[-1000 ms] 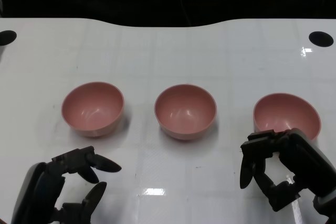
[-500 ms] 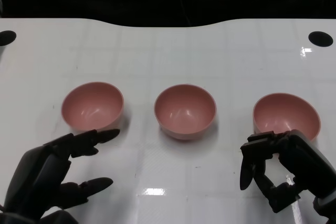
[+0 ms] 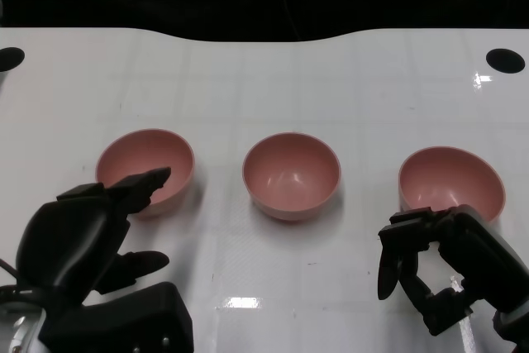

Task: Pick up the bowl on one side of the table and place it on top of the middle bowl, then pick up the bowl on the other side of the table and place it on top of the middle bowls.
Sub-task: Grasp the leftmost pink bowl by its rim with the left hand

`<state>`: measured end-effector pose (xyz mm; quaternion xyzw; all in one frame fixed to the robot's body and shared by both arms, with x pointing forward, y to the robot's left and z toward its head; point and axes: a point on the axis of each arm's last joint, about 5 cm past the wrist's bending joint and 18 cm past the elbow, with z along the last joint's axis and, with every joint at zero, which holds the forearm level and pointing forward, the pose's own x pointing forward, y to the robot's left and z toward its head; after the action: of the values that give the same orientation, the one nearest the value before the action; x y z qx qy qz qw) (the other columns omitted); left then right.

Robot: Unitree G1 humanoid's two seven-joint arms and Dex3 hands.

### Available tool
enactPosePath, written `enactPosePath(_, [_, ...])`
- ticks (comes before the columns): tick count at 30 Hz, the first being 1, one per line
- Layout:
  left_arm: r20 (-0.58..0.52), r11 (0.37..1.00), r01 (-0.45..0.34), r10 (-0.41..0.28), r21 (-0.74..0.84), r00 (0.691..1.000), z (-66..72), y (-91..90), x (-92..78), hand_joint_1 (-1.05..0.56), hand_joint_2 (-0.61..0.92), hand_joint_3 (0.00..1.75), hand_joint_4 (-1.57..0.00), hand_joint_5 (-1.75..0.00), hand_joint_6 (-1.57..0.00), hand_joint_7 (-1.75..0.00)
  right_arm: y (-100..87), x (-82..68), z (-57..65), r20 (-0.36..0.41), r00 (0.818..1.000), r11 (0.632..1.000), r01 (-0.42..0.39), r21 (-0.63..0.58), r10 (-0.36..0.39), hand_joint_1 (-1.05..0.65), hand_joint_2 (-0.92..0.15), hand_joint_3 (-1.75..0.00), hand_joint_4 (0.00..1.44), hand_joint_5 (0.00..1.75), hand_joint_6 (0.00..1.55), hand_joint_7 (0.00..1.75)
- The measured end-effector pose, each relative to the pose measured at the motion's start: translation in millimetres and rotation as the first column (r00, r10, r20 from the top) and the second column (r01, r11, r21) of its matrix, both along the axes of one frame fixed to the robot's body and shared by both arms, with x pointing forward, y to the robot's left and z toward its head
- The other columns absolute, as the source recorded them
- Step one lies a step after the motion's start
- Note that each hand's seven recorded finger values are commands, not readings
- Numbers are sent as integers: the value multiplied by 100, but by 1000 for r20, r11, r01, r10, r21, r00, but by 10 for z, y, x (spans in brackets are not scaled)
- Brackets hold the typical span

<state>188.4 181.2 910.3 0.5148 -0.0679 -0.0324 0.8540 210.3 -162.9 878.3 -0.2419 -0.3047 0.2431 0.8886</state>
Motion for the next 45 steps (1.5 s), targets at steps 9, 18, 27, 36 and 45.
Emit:
enactPosePath(9, [-9, 995, -17, 18, 94, 1000, 13, -58, 43, -61, 92, 10, -34, -29, -32, 0, -1, 0, 0, 0, 1000, 1000, 1, 0, -1, 42, 2, -173, 107, 166, 109, 117])
enactPosePath(18, [18, 982, -40, 37, 187, 999, 81, -166, 149, -62, 92, 11, -32, -29, -31, 0, 3, 1, 1, 0, 1000, 1000, 0, 0, 0, 42, 2, -173, 106, 167, 109, 117])
enactPosePath(27, [4, 975, -45, 46, 218, 999, 51, -180, 192, -61, 92, 8, -33, -31, -33, -1, -8, -6, -5, -2, 1000, 1000, 5, -1, -5, 40, 1, -173, 105, 167, 108, 117])
enactPosePath(36, [-111, 912, -60, 115, 407, 987, -150, -486, 735, -59, 92, 10, -33, -29, -33, 0, 23, 4, 1, 4, 1000, 1000, -3, 0, 3, 36, 0, -171, 105, 164, 107, 118])
enactPosePath(45, [-152, 888, -44, 126, 458, 980, -254, -517, 776, -61, 92, 10, -35, -28, -35, -1, 25, 6, -1, -1, 1000, 1000, -1, -3, 1, 38, -1, -171, 105, 165, 107, 118])
